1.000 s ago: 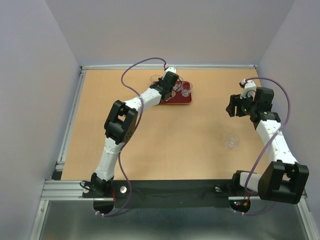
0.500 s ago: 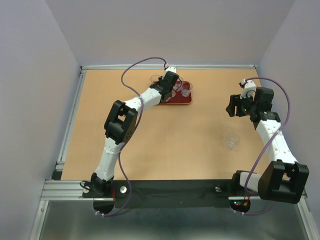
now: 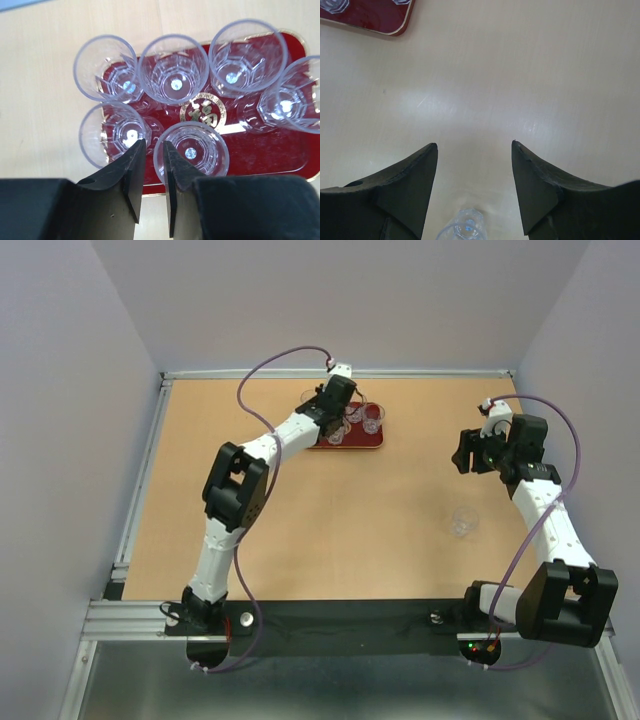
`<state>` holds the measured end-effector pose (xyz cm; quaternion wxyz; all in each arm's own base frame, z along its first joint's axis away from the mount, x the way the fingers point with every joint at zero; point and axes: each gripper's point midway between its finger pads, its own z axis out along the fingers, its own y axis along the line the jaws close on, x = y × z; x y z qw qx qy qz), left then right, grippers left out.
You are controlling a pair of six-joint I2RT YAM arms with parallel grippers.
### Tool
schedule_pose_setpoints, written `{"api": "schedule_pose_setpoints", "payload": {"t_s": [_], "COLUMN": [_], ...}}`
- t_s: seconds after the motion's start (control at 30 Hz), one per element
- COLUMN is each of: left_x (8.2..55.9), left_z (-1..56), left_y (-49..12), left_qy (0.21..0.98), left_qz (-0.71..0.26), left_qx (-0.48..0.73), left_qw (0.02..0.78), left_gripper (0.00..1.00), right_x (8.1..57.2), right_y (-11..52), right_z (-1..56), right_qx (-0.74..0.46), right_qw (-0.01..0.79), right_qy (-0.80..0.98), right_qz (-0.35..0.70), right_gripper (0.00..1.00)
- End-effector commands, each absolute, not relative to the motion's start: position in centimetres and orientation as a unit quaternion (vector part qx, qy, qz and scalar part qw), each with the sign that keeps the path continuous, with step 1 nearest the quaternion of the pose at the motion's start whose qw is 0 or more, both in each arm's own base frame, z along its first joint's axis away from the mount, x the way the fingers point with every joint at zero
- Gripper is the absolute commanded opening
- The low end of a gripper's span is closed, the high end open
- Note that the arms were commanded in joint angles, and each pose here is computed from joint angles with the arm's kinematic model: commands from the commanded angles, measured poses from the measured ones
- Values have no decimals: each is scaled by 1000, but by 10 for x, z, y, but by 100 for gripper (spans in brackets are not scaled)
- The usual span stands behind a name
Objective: Place the glasses into the tray
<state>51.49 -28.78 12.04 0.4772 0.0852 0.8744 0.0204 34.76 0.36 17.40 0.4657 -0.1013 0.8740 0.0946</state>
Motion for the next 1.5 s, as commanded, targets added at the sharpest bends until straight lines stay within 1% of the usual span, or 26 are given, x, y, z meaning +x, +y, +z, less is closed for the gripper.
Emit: {"api": "schedule_pose_setpoints", "payload": {"t_s": [0.0,0.1,0.13,0.2,0.23,0.27,0.3,0.33,0.37,0.4,0.43,0.47,0.5,0.53,0.57,0.6,0.63,0.7,0.8,0.93,1.03,1.47], "left_x": [516,510,505,492,490,481,476,461,455,448,438,425,415,401,383,383,365,347,312,293,287,282], "left_z": [220,240,256,270,258,279,282,285,290,290,275,292,278,297,301,301,306,308,297,281,271,278], "left_y": [-283,-277,-274,-266,-266,-262,-259,-250,-245,-241,-234,-225,-216,-206,-194,-194,-183,-173,-149,-132,-123,-128], "left_qy": [830,822,815,810,815,804,802,801,796,795,802,793,800,789,784,784,777,769,757,751,752,744], "left_qz": [-11,-14,-19,-25,-22,-35,-38,-40,-42,-44,-35,-40,-24,-31,-37,-40,-48,-62,-74,-70,-60,-80], "left_qx": [56,58,56,61,66,69,73,75,80,89,102,100,116,110,111,111,108,107,102,97,93,101], "left_qw": [555,566,576,583,575,589,592,592,598,599,588,599,588,603,610,610,618,627,641,649,649,655], "left_gripper": [32,32,32,40,40,42,43,49,52,55,62,67,71,75,79,79,82,82,84,85,85,85], "right_x": [353,352,351,350,349,349,349,348,348,347,345,346,345,341,339,341,336,333,312,295,280,237], "right_y": [0,2,3,5,6,7,7,7,7,7,8,8,9,10,7,7,5,0,-13,-26,-31,-23], "right_z": [178,178,177,176,175,175,175,173,172,171,169,170,171,169,171,176,172,174,157,142,129,102], "right_qx": [-107,-114,-116,-124,-127,-132,-136,-137,-146,-148,-151,-158,-165,-168,-181,-182,-192,-204,-217,-223,-220,-223], "right_qw": [482,483,482,482,481,481,481,478,478,477,471,469,466,453,447,452,436,421,358,309,273,217], "right_qy": [865,863,864,862,862,861,860,862,861,861,863,863,864,869,871,868,875,880,907,924,936,950], "right_qz": [89,93,93,98,99,100,101,102,99,98,100,99,102,106,96,94,88,76,47,20,15,37], "right_gripper": [66,66,66,67,67,67,67,67,66,69,69,69,69,69,69,69,69,69,69,69,69,68]}}
